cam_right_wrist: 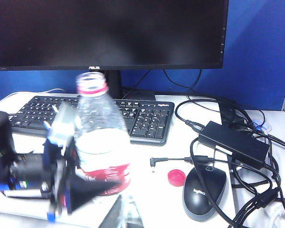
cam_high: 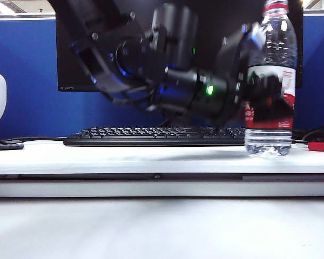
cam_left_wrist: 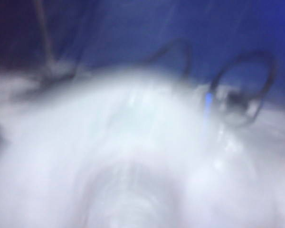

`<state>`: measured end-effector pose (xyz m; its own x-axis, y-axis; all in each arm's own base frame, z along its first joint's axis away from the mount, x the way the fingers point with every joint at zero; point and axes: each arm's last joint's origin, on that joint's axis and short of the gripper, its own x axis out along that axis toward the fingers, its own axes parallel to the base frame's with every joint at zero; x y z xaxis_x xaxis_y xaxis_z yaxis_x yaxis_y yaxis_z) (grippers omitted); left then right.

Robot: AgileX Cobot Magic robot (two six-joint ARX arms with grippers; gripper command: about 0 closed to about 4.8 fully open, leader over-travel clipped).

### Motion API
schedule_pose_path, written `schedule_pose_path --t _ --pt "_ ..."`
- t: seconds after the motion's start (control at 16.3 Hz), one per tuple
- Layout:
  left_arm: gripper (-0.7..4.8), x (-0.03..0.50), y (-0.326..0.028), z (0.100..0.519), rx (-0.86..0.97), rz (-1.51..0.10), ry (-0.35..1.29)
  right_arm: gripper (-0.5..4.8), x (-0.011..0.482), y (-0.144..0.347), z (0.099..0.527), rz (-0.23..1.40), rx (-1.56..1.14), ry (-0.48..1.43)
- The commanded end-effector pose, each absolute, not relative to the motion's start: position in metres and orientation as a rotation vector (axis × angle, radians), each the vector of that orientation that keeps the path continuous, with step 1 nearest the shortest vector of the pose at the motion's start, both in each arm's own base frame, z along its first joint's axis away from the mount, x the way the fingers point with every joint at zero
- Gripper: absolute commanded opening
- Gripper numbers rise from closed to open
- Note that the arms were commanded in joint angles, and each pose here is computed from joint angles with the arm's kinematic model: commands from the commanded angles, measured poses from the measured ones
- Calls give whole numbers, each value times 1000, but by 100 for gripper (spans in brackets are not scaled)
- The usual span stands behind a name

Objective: Unscrew the cap from the plastic bottle on the table.

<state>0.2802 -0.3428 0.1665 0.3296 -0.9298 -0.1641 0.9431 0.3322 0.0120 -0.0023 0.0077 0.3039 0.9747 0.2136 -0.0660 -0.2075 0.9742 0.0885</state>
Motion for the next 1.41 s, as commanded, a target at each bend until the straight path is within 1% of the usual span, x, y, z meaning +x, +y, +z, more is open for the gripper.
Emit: schedule_pose_path --t 0.06,0.18,0.31,0.37,0.49,0.55,0.61,0.67,0.92,1.04,1.16,1.41 --pt "378 280 -343 165 118 -1225 147 -3 -3 8 306 219 81 55" --pt "378 280 -343 165 118 -1225 148 -2 -4 8 306 219 82 60" --pt "451 280 -343 165 118 -1225 148 -3 -4 8 305 219 84 75" --pt "471 280 -343 165 118 -1224 148 -2 -4 8 304 219 85 76" --pt "477 281 -342 165 121 -1198 147 -3 -4 8 304 219 84 76" --pt "479 282 -342 165 123 -1157 148 -2 -4 8 304 219 84 76" --pt "479 282 -341 165 119 -1157 152 -2 -4 8 304 219 84 76" --pt "479 282 -341 166 118 -1172 154 -2 -4 8 304 219 84 76" --pt "479 276 -341 173 103 -1331 172 -2 -4 8 304 219 81 75" --pt "479 275 -338 178 126 -1284 213 -2 -4 8 305 219 82 75" --pt "479 277 -332 185 162 -1223 221 -2 -4 9 305 239 83 75" --pt "479 284 -322 197 155 -1192 207 -2 -4 9 305 246 86 75"
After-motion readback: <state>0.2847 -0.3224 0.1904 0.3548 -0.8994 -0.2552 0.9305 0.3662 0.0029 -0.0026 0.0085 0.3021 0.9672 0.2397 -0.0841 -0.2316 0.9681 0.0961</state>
